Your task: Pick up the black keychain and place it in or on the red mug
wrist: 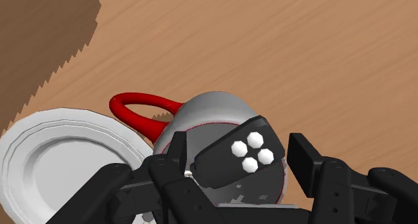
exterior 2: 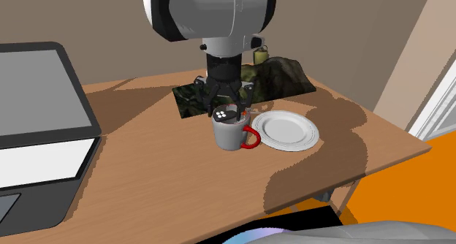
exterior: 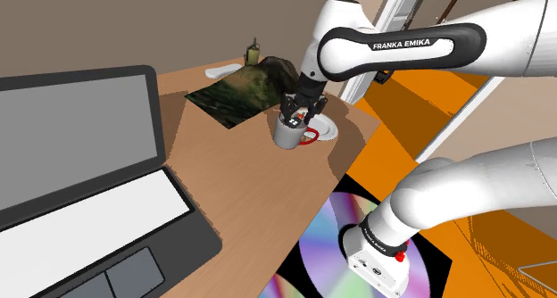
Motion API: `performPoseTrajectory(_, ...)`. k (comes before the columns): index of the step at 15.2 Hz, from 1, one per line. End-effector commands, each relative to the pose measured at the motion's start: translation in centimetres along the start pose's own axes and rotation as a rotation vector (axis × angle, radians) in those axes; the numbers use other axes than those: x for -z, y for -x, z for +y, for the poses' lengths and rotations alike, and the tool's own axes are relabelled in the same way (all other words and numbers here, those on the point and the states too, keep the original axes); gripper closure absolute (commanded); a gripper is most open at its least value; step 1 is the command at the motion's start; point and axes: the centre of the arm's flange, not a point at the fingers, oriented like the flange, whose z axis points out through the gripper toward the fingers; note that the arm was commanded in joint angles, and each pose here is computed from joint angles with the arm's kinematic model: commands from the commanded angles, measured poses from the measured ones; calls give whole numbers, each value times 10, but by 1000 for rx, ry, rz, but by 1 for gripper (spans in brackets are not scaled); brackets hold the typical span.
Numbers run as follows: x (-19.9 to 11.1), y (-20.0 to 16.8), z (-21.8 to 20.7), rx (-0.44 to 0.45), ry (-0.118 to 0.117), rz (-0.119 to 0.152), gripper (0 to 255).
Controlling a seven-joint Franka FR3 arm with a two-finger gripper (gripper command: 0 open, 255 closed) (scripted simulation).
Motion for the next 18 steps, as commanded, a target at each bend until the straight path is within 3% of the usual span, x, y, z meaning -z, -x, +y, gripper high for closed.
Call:
performPoseTrajectory(1, 0, 0, 0, 0, 0, 0, 255)
performPoseTrajectory(2, 0, 0, 0, 0, 0, 0, 0)
performPoseTrajectory(7, 0, 0, 0, 0, 0, 0, 0)
performPoseTrajectory(11, 50, 0, 0, 0, 0, 0, 0)
performPoseTrajectory(18, 50, 0, 0, 0, 0, 0, 0)
